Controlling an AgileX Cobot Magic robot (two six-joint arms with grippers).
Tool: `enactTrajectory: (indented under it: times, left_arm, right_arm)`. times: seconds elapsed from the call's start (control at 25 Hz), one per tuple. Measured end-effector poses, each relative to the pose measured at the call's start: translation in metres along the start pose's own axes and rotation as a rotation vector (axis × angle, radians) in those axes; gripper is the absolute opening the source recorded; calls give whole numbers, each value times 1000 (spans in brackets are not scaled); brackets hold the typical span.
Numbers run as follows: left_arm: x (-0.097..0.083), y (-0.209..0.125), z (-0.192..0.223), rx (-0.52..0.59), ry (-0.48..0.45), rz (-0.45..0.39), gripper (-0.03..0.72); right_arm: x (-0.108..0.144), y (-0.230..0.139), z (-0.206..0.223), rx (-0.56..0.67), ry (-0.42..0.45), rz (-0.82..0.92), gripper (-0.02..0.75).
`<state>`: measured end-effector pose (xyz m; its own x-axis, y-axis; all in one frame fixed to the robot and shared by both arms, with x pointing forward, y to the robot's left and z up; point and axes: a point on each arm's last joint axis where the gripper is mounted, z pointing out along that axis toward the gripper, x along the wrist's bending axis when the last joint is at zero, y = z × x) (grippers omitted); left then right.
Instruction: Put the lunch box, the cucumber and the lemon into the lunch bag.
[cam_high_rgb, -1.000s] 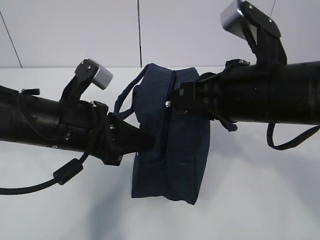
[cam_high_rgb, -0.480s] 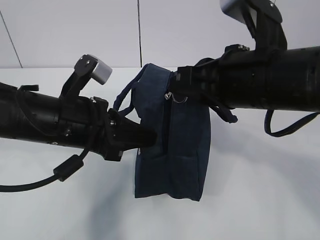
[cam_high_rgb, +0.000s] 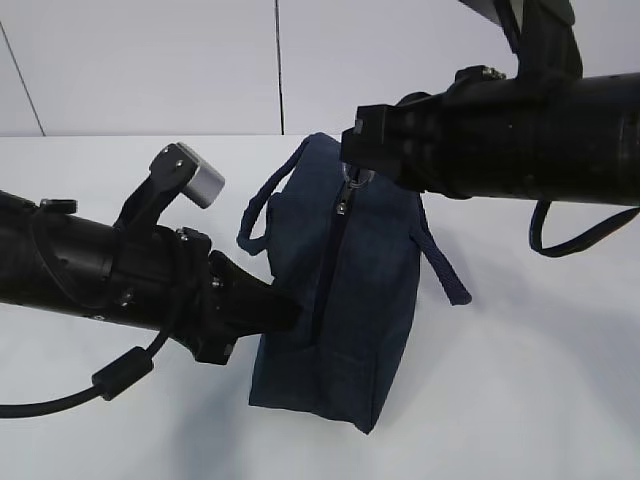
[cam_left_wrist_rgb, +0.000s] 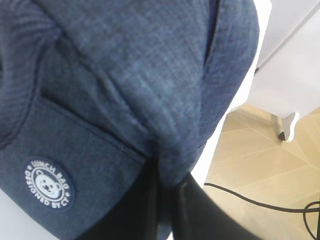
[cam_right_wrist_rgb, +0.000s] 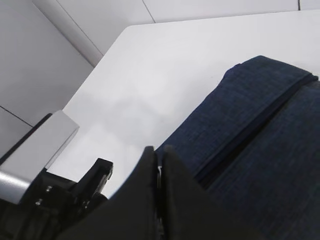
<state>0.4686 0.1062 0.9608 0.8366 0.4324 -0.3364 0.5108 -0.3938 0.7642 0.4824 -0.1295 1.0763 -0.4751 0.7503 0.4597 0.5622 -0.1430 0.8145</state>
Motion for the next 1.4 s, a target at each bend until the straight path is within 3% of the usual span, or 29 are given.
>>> enactTrajectory:
  times: [0.64,1.2,1.4]
  left_arm:
    - [1,-2,0,6,7,-4,-3]
    - [1,-4,0,16,7,4,-3]
    - [1,-4,0,19,7,7,-3]
  right_arm:
    - [-8,22,41,-24,-71,-94,0]
    - [-65,41,61,-28,-161,-110,0]
    - [-80,44,75,-13,-155,-109,0]
